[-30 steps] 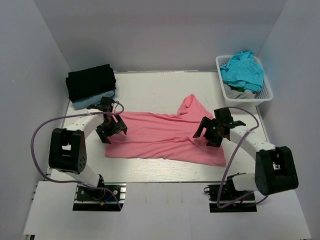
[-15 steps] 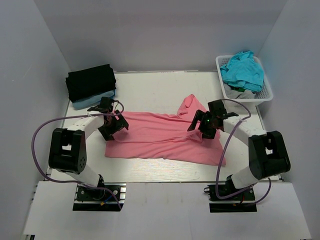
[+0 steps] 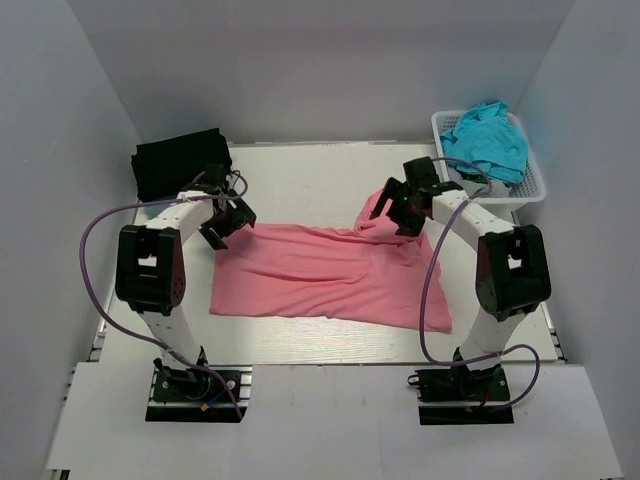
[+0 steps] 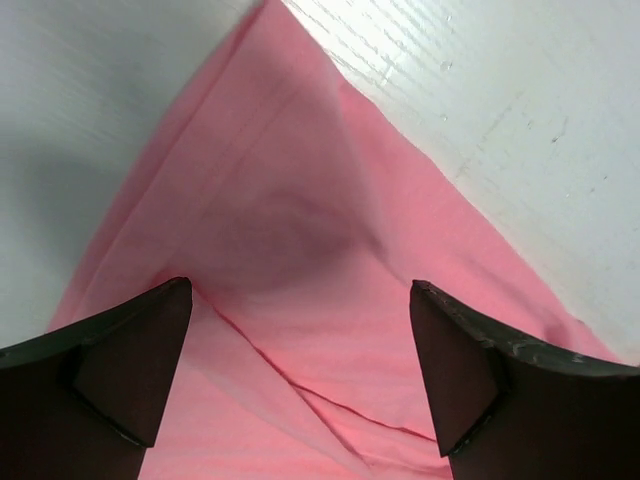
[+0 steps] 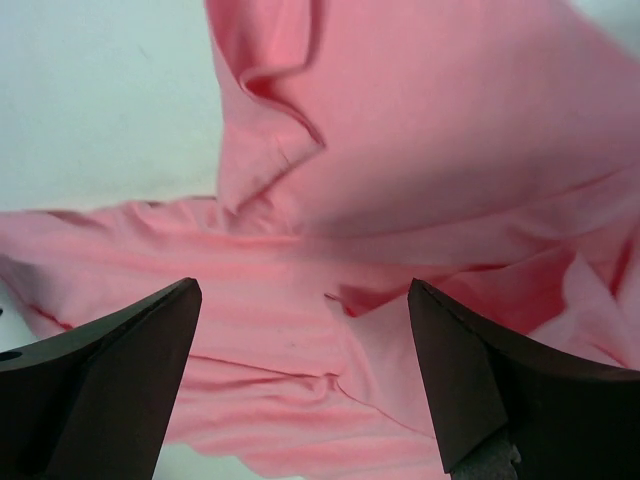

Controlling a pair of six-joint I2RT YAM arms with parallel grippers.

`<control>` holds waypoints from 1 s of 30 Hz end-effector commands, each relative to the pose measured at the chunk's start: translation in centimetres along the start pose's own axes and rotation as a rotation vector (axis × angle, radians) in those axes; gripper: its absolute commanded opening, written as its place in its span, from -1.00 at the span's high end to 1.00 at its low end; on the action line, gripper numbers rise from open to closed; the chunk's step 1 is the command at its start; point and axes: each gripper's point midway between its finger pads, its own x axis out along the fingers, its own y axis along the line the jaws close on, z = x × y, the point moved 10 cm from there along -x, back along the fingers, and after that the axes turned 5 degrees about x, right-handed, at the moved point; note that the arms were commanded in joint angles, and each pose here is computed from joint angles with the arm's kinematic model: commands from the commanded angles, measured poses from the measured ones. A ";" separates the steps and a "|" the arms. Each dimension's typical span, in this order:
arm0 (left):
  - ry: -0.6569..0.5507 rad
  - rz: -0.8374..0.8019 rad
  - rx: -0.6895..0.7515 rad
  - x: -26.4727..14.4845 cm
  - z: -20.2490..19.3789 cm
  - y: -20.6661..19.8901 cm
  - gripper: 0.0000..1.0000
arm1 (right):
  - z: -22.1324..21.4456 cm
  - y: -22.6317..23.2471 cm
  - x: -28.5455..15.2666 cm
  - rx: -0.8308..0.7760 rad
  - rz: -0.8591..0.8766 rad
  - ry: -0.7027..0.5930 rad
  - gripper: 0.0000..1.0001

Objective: Fold and stack the t-shirts
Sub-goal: Fold the flattened tshirt in 1/3 of the way, then grap the side of the flattened tshirt furthest away from the robot with both arms

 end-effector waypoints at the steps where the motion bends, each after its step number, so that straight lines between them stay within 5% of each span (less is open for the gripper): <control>1: -0.043 0.063 -0.032 -2.6 1.5 0.0 -1.00 | 2.0 0.9 -1.7 0.000 -0.097 -0.086 -0.80; 12: -0.220 0.102 -0.012 -5.8 3.7 0.0 -1.00 | 4.5 1.5 -2.5 -0.240 -0.120 -0.248 -0.80; 30: -0.163 0.196 0.048 3.1 8.9 -2.1 -1.00 | 13.2 5.3 9.8 -0.335 -0.230 -0.302 -0.63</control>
